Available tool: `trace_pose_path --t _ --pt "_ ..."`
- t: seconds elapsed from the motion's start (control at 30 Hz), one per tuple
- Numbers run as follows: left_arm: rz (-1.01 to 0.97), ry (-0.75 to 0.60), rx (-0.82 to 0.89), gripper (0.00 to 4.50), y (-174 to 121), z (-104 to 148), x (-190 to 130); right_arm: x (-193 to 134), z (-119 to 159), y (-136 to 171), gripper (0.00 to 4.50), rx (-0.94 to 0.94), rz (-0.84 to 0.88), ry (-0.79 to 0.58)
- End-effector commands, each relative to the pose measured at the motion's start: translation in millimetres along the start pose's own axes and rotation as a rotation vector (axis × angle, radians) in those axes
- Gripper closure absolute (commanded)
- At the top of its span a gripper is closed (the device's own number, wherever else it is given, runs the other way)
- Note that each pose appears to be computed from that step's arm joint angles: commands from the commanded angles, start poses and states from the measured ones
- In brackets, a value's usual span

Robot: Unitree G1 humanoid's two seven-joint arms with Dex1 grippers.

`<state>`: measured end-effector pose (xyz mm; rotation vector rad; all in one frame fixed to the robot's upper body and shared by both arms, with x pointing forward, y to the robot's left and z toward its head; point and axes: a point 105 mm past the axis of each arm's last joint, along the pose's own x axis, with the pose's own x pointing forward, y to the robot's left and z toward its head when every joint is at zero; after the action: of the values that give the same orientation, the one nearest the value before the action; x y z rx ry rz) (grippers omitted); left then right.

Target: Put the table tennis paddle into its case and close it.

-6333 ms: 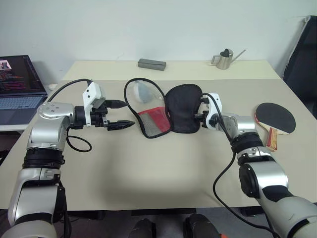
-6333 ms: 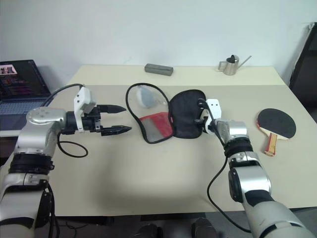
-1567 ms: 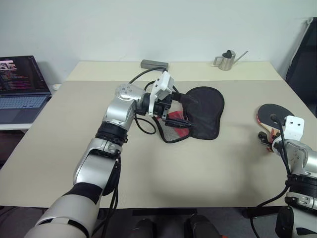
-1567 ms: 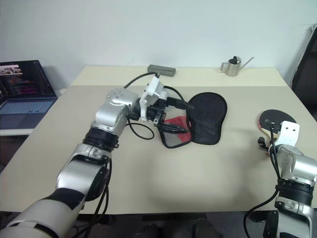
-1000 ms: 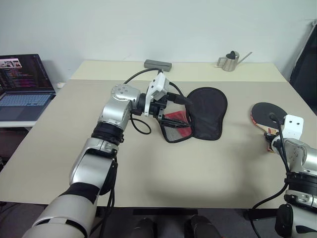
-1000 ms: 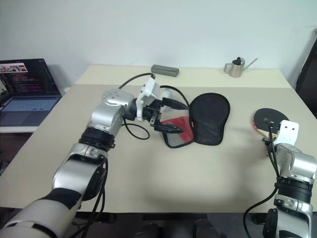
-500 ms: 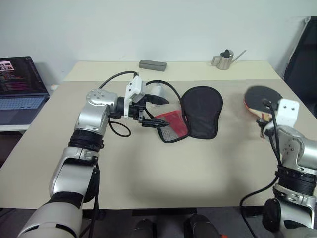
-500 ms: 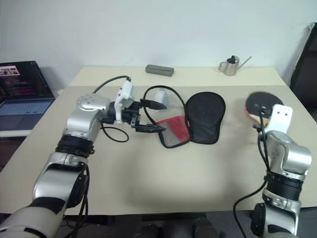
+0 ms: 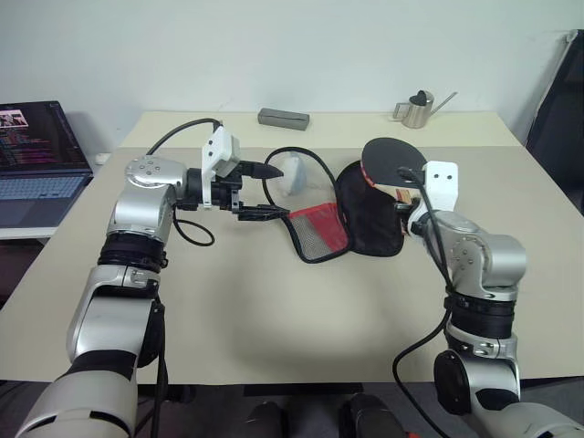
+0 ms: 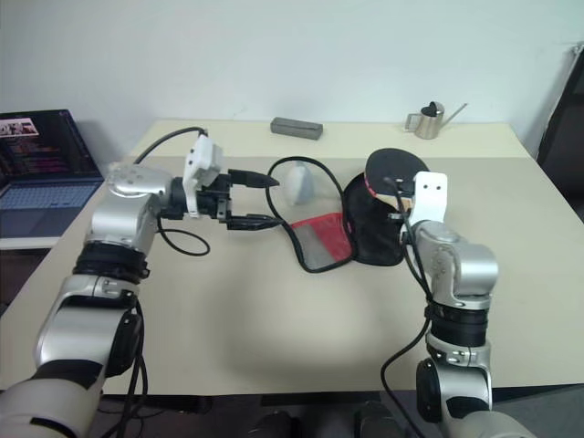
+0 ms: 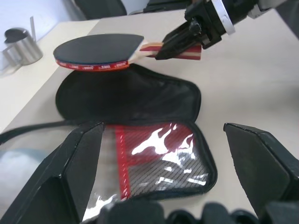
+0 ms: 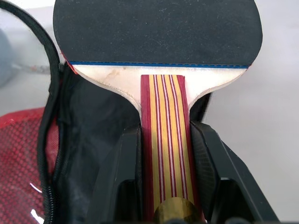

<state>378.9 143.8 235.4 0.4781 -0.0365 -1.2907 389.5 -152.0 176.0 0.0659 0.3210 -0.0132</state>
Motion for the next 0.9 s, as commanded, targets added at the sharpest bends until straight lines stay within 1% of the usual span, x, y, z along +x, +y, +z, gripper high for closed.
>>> trace_pose_path --t 0.03,0.23,0.43,0.63,0.9 --pt "0.046 -0.017 0.049 0.0 7 12 -12 1 18 7 3.41 -0.021 0.002 -0.096" --pt "0.049 -0.019 0.046 0.0 7 12 -11 15 11 17 3.41 -0.02 0.0 -0.078" --pt "0.052 -0.024 0.045 0.0 7 12 -10 24 -1 37 3.41 -0.019 0.006 -0.051" --pt "0.052 -0.024 0.045 0.0 6 12 -10 24 -5 49 3.41 -0.018 0.011 -0.044" --pt "0.057 -0.024 0.045 0.0 7 12 -11 27 -7 48 3.41 -0.022 -0.008 -0.05"
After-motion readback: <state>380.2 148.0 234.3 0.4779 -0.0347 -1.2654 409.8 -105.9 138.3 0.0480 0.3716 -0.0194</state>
